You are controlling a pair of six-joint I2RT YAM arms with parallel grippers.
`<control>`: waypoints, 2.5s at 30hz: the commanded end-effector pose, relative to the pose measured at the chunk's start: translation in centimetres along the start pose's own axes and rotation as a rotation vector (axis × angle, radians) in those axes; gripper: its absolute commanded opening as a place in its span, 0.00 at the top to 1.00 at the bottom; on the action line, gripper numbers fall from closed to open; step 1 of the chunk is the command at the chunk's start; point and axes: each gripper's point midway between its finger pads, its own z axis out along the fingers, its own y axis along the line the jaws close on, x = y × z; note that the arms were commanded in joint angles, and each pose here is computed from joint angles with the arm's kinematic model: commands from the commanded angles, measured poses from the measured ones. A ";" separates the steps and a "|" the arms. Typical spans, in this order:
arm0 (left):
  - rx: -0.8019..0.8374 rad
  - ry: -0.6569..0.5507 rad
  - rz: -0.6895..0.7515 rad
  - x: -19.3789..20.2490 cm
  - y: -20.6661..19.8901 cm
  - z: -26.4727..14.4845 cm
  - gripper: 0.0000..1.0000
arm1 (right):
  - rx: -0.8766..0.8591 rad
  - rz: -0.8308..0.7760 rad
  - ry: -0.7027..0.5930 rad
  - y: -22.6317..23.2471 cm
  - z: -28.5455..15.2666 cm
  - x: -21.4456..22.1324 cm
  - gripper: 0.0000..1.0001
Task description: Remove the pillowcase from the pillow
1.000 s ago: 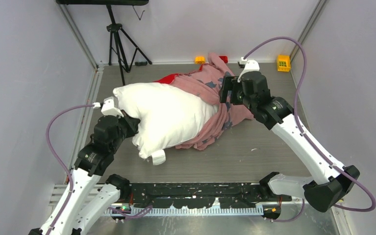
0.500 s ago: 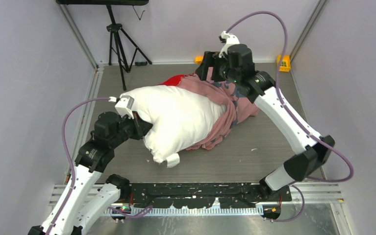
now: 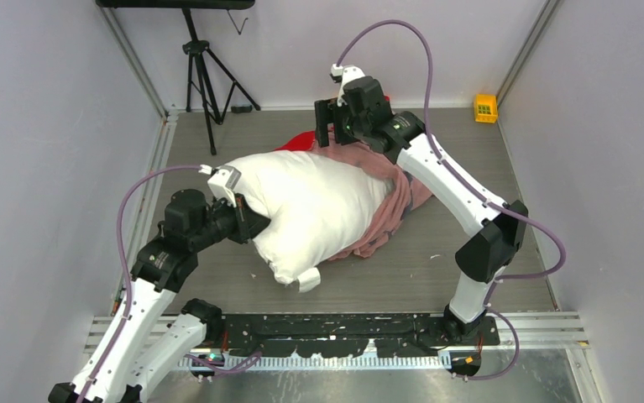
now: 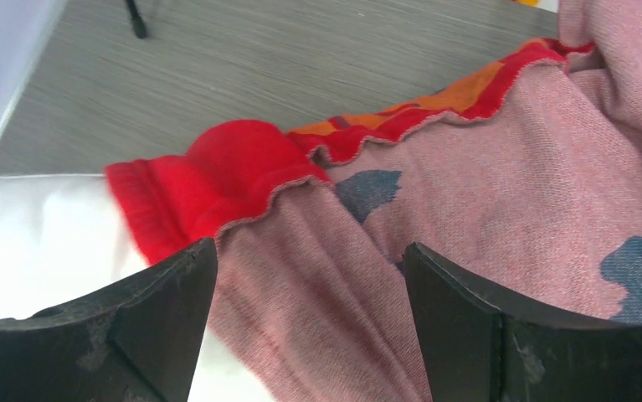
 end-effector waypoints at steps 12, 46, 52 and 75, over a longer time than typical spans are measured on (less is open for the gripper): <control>0.114 -0.084 0.072 -3.5 -3.0 -1.0 1.00 | -0.055 -0.150 0.100 0.8 0.2 2.7 0.45; -0.490 0.019 -0.128 -2.7 9.2 1.1 1.00 | 0.697 0.530 -0.158 -31.0 -9.1 0.2 0.46; -0.472 0.015 -0.172 -3.3 10.2 2.2 1.00 | 0.406 0.559 -0.126 -24.7 -10.3 0.4 0.26; -0.643 -0.220 -0.370 -10.7 14.9 -1.6 0.01 | 0.413 0.431 -0.016 -14.6 -14.7 6.1 0.17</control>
